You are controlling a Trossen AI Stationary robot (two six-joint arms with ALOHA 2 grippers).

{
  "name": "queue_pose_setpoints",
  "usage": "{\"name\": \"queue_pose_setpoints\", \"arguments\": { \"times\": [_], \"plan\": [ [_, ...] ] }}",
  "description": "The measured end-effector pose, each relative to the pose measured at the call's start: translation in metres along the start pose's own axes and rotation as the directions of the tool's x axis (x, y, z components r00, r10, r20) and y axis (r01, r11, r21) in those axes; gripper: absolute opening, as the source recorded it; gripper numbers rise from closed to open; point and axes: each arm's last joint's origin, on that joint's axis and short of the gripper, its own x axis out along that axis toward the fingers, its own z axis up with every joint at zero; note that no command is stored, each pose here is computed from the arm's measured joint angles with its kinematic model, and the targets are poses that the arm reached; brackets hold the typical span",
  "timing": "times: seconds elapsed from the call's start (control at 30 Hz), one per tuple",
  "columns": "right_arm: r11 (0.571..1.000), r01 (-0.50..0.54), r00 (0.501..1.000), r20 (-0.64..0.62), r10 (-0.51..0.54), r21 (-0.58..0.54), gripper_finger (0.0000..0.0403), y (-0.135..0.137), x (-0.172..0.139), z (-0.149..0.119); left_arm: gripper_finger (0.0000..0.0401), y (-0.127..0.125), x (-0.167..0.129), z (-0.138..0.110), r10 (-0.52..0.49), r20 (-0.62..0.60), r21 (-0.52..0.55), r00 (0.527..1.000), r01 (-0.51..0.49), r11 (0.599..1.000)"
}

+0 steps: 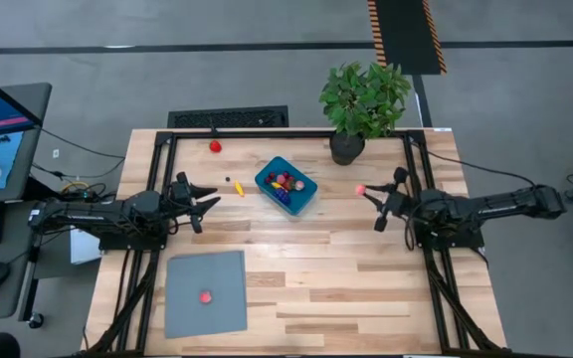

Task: Pick and placing Produce into tupperware
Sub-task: Put the right apricot into the container

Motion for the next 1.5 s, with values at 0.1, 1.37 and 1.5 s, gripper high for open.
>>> {"name": "queue_pose_setpoints", "arguments": {
  "times": [0.1, 1.37, 1.5],
  "plan": [
    [0.986, -0.037, 0.999, 0.042, 0.031, 0.161, 0.0098, 0.001, 0.002, 0.003, 0.013, 0.0, 0.0, 0.0, 0.011, 0.003, 0.0, 1.0, -0.011, 1.0],
    [0.87, 0.029, 0.956, -0.267, 0.12, 0.493, 0.0098, 0.004, 0.172, 0.057, 0.013, 0.001, 0.0, 0.001, 0.035, 0.01, -0.024, 0.999, -0.035, 0.999],
    [0.865, 0.071, 0.918, -0.373, 0.138, 0.496, 0.0101, 0.005, 0.201, 0.052, 0.013, 0.001, 0.0, 0.001, 0.035, 0.01, -0.034, 0.999, -0.035, 0.999]
  ]
}}
